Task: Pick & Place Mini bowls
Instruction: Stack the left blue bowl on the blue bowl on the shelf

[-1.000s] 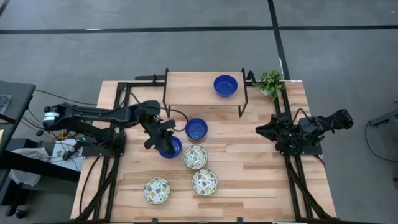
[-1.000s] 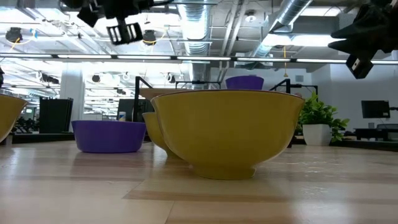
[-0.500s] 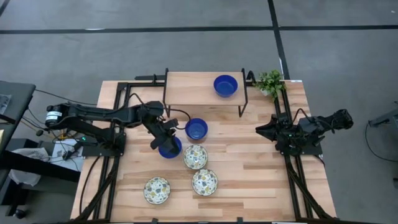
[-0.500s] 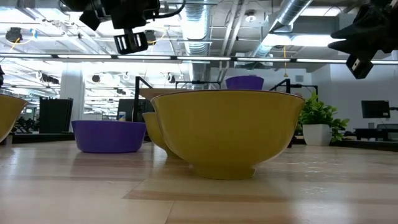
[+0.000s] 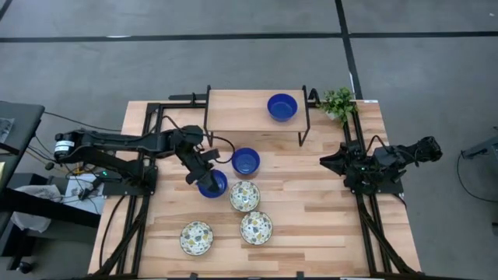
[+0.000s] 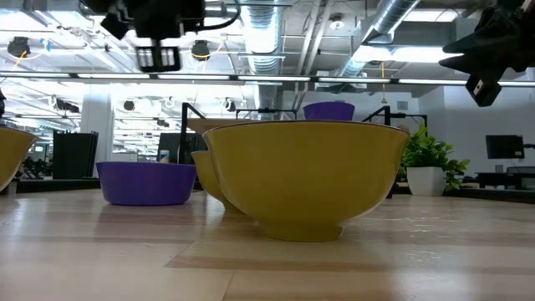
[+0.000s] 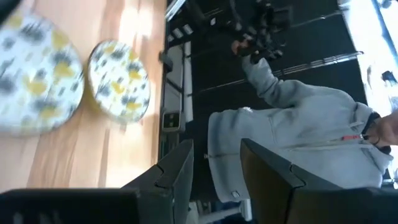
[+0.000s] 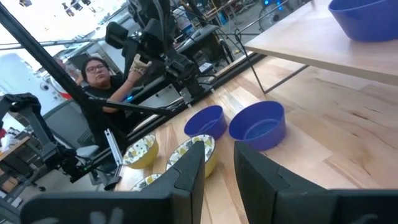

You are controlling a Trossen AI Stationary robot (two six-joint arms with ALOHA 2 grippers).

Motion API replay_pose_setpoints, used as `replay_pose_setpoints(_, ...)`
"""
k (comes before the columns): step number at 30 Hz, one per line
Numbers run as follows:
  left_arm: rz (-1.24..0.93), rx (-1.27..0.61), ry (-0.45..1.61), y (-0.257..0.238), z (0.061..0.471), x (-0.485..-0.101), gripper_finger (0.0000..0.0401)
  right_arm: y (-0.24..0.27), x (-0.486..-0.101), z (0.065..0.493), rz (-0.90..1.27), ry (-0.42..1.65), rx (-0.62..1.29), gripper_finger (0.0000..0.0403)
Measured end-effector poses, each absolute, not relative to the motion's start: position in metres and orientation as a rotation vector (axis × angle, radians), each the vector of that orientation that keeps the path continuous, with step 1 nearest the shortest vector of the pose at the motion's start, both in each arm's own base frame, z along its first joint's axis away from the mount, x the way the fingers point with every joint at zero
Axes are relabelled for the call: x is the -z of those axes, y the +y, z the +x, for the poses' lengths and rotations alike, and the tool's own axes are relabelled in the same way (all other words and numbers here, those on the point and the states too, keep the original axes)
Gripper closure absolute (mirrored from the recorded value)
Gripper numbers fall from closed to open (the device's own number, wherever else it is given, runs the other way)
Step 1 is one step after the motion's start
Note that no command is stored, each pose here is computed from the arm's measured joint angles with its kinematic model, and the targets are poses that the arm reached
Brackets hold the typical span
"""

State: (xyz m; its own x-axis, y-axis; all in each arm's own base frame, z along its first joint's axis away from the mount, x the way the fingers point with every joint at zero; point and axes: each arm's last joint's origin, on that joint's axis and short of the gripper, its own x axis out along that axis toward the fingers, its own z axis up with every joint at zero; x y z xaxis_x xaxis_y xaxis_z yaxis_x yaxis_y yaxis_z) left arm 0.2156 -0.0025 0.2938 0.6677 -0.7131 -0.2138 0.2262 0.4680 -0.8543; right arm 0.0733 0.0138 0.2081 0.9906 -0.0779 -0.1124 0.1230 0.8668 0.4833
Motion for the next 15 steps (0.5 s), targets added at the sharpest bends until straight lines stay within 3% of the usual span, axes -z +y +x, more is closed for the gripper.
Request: replay_pose_setpoints(15, -1.015, 0.588, 0.608, -0.005, 0.164, -0.318, 0.0270, 0.014, -0.207, 0.073, 0.502, 0.097, 0.107, 0.0327)
